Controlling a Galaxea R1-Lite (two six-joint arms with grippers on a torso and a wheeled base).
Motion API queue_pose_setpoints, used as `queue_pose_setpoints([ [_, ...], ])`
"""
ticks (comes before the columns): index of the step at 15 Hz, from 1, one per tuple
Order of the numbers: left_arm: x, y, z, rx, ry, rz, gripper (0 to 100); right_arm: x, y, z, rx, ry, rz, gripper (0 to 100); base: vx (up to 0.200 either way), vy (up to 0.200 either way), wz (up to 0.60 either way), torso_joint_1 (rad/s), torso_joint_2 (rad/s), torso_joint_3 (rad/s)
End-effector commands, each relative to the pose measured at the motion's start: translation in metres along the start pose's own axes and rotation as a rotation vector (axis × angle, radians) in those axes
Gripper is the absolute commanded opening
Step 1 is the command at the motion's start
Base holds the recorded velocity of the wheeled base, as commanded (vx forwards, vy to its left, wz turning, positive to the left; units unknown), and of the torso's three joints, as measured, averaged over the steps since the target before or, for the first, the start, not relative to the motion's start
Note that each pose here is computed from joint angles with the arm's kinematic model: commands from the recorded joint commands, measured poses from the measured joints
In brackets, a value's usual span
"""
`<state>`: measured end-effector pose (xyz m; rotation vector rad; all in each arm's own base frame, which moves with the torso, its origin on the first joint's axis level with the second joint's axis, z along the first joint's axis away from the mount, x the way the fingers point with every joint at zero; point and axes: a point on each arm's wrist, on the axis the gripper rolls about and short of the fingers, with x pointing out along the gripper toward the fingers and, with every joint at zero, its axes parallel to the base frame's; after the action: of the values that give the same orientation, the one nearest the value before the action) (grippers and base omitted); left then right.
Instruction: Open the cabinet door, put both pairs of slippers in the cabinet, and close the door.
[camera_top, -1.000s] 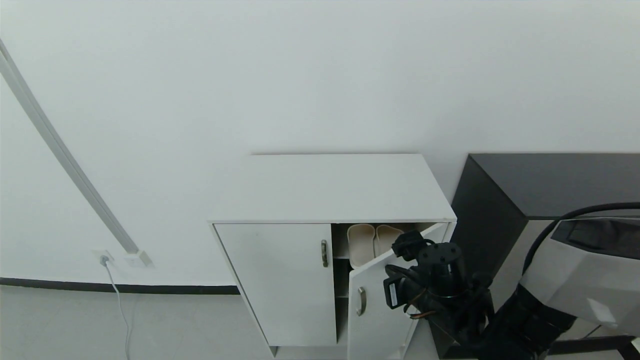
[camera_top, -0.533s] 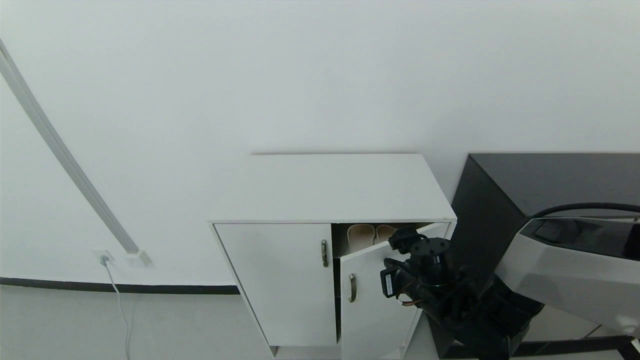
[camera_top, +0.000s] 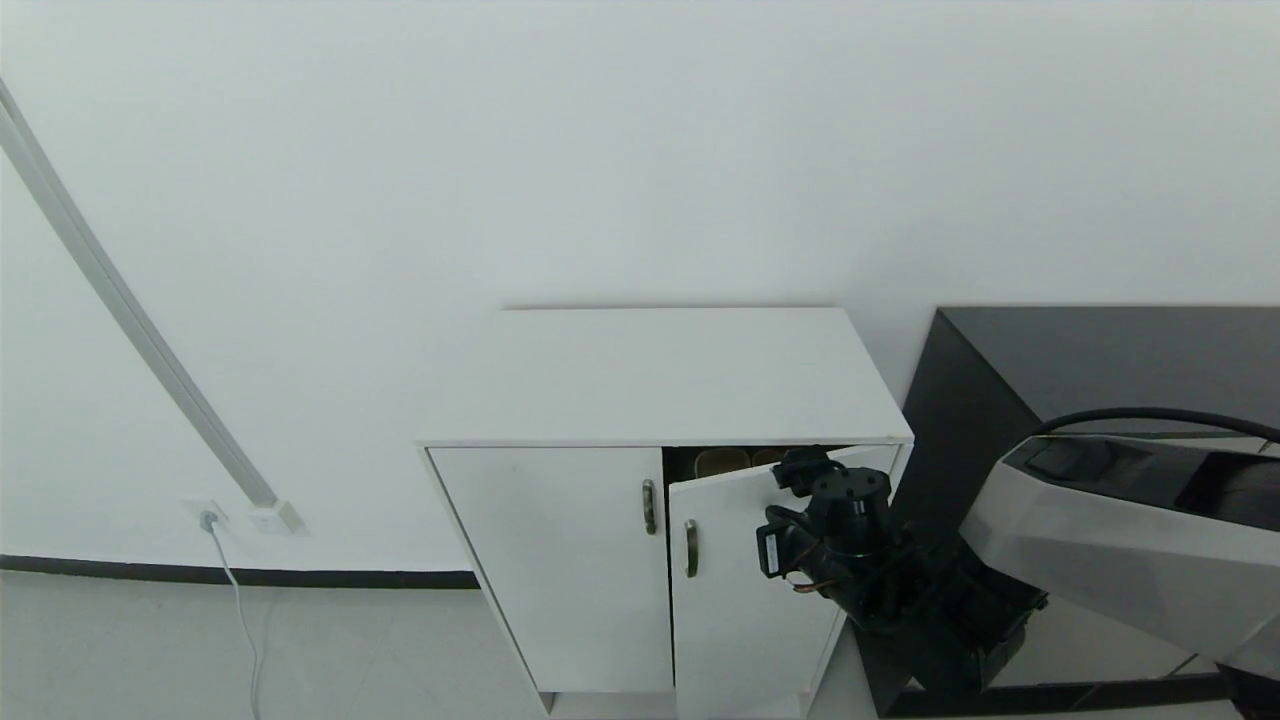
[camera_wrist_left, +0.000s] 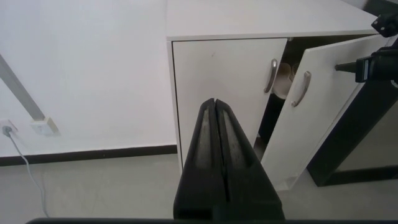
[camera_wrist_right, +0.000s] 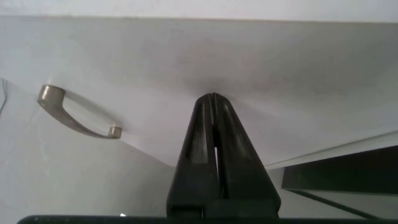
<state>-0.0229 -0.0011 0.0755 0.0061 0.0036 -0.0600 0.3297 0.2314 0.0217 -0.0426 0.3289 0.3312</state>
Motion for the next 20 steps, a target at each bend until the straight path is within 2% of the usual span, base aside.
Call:
queue_pose_setpoints([
  [1, 0.0, 0.0, 0.0, 0.0, 0.001, 0.0, 0, 0.009, -0.002, -0.009, -0.006, 0.016, -0.01, 0, 0.0, 0.0, 0.0, 0.0, 0.0, 0.0],
  [20, 0.0, 0.0, 0.0, 0.0, 0.001, 0.002, 0, 0.04, -0.01, -0.012, 0.002, -0.003, -0.042, 0, 0.0, 0.0, 0.0, 0.0, 0.0, 0.0],
])
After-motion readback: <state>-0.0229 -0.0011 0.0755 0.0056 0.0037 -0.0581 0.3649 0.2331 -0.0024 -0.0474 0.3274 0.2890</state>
